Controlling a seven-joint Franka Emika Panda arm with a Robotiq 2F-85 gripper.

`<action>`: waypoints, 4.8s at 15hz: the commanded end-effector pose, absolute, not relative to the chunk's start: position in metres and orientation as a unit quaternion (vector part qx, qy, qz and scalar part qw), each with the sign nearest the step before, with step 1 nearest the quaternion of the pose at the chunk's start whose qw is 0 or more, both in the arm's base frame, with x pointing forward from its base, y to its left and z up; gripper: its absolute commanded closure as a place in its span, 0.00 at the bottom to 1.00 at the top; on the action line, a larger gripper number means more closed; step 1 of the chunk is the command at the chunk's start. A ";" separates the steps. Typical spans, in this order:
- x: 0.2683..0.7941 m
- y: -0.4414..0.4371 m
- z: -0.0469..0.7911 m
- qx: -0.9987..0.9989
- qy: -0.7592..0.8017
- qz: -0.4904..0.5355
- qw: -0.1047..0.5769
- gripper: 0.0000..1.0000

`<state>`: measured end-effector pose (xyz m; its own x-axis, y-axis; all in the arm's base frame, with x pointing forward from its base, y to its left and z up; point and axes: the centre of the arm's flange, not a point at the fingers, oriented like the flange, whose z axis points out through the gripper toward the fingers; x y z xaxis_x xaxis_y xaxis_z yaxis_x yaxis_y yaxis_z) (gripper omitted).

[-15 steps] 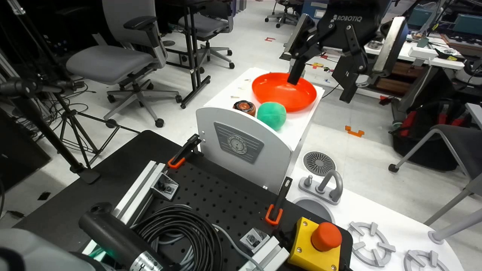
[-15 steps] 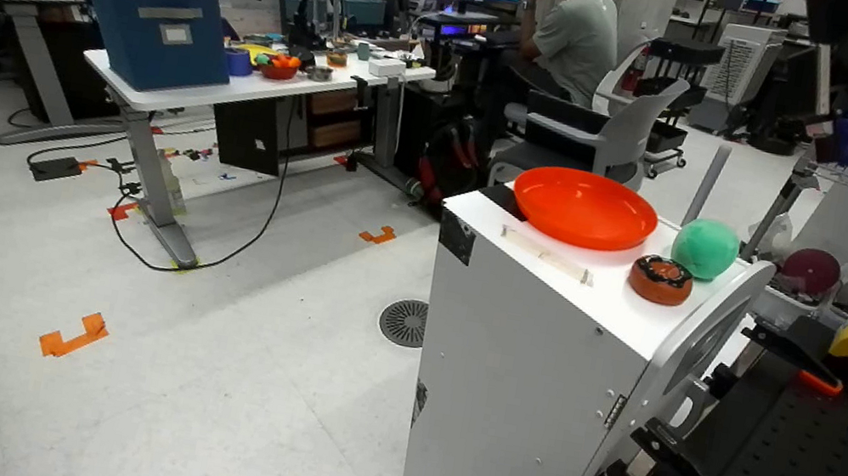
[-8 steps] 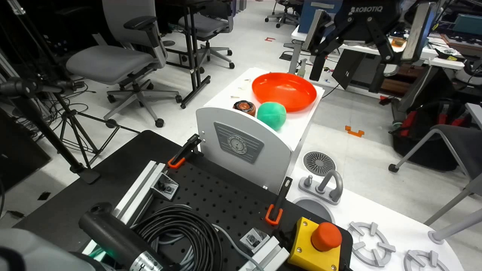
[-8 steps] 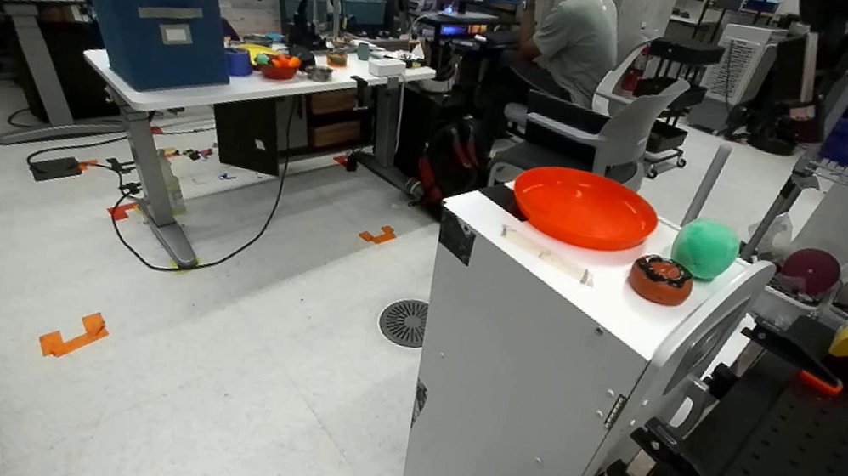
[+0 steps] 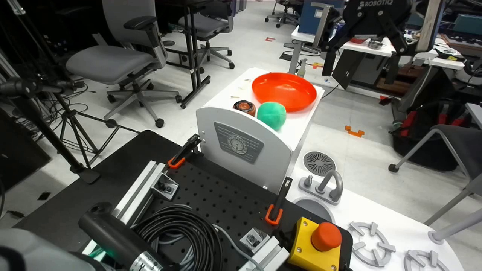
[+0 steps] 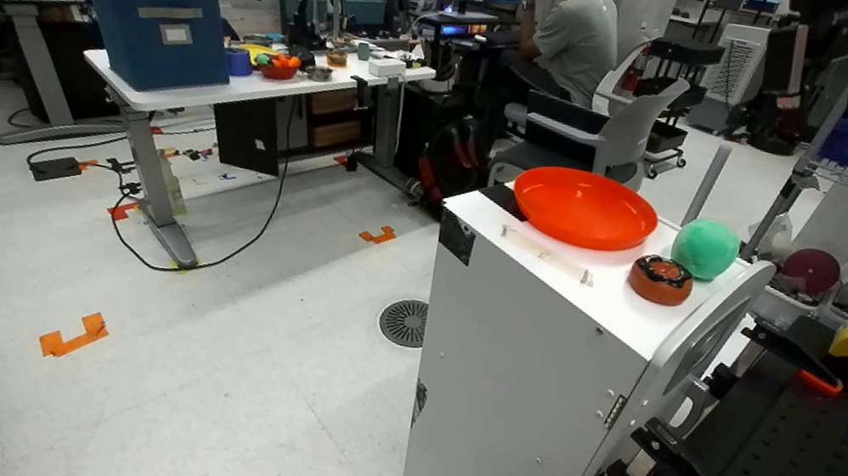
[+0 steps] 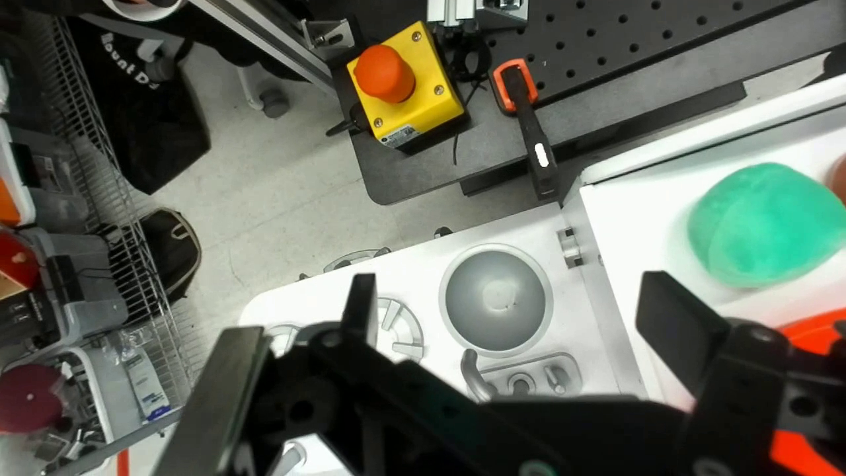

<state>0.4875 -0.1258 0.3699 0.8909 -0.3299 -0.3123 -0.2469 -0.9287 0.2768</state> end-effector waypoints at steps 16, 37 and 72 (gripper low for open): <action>0.470 -0.130 0.381 0.941 -0.112 -0.277 0.160 0.00; 0.470 -0.131 0.357 0.943 -0.098 -0.315 0.035 0.00; 0.526 -0.147 0.390 0.984 -0.087 -0.070 0.139 0.00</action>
<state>0.5271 -0.1473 0.3788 0.9585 -0.2165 -0.1855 -0.1623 -0.9492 0.2695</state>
